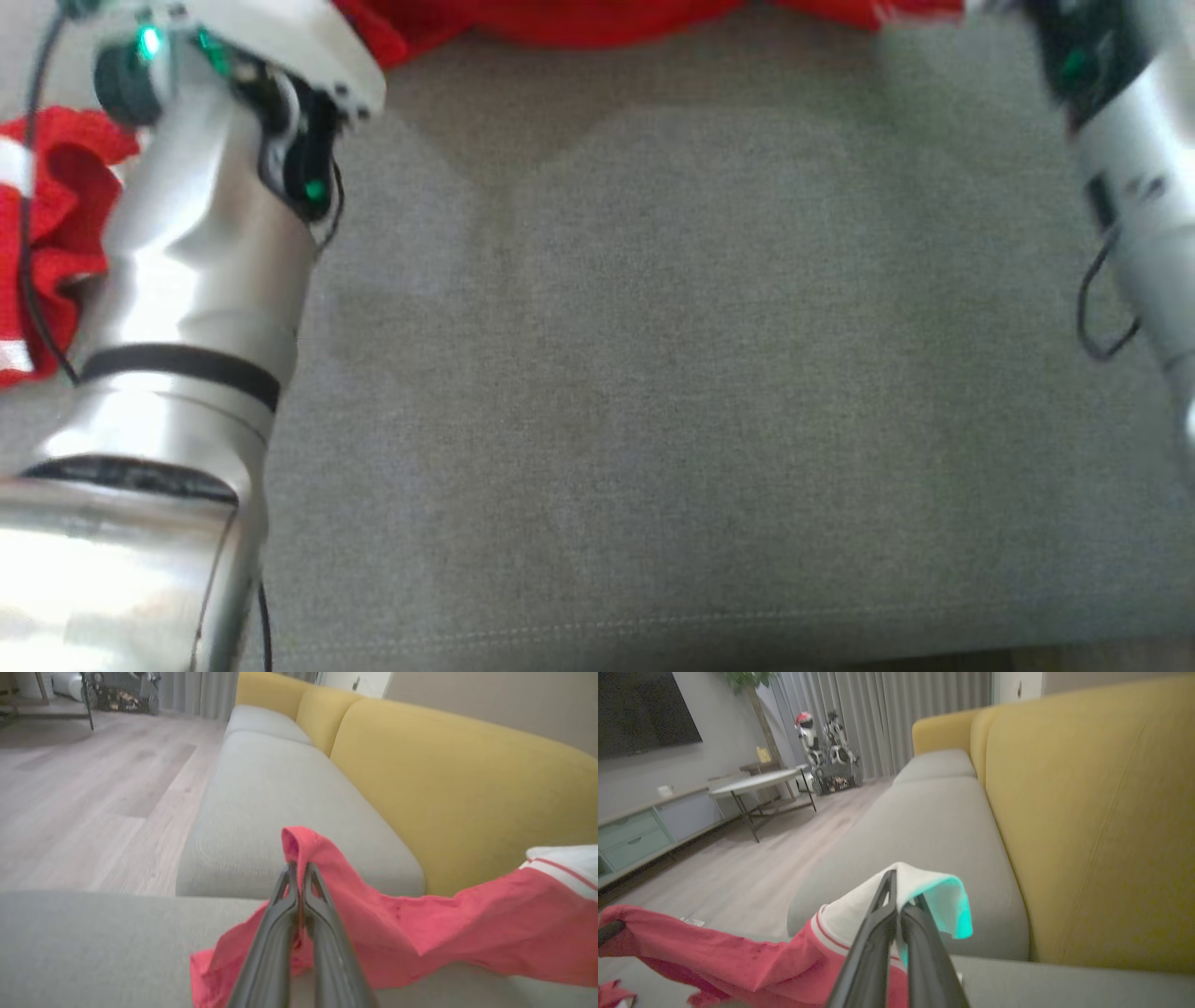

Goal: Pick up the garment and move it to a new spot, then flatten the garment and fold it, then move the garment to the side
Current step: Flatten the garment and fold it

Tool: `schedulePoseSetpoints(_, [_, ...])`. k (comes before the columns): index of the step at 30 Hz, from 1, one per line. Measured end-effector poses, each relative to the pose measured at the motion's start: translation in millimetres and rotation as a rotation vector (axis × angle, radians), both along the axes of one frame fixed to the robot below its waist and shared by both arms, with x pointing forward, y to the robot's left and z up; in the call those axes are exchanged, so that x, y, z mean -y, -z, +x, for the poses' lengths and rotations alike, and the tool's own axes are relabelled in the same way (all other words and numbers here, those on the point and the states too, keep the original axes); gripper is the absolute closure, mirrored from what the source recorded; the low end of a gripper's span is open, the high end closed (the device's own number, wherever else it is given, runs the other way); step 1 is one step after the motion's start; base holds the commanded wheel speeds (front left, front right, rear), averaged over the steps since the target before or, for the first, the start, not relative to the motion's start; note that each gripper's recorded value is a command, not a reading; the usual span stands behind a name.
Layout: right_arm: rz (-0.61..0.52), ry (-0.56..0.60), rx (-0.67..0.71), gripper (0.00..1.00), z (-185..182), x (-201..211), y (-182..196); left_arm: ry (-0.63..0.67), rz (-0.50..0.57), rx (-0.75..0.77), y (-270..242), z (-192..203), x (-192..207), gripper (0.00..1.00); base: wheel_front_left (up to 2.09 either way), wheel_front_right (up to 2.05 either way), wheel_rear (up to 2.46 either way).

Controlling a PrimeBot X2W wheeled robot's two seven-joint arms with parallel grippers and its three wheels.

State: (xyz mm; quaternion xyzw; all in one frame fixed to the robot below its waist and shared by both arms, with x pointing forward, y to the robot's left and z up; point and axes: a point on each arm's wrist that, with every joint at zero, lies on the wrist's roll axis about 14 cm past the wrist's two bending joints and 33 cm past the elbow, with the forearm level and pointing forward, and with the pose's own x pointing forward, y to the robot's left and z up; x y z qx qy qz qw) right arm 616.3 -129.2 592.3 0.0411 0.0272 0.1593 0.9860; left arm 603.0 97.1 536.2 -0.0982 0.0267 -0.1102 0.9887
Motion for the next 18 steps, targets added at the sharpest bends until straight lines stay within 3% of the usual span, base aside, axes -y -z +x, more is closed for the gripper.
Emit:
schedulePoseSetpoints(5, [0.028, -0.004, -0.178, 1.00, -19.7, -1.1, 84.8, 0.012, -0.020, -0.140, 60.6, -15.3, 4.6, 1.00, 0.00, 0.00, 0.00])
schedulePoseSetpoints(8, [0.064, -0.004, -0.288, 1.00, -51.7, 1.0, 141.7, -0.005, -0.061, -0.266, 112.1, -45.2, -0.1, 1.00, 0.00, 0.00, 0.00])
schedulePoseSetpoints(13, [0.108, 0.023, -0.365, 1.00, -96.7, 15.9, 184.0, 0.003, -0.099, -0.310, 137.4, -76.4, 4.3, 1.00, 0.00, 0.00, 0.00])
schedulePoseSetpoints(18, [0.179, 0.082, -0.395, 1.00, -136.3, 34.0, 201.1, 0.008, -0.122, -0.305, 142.7, -101.7, 6.0, 1.00, 0.00, 0.00, 0.00])
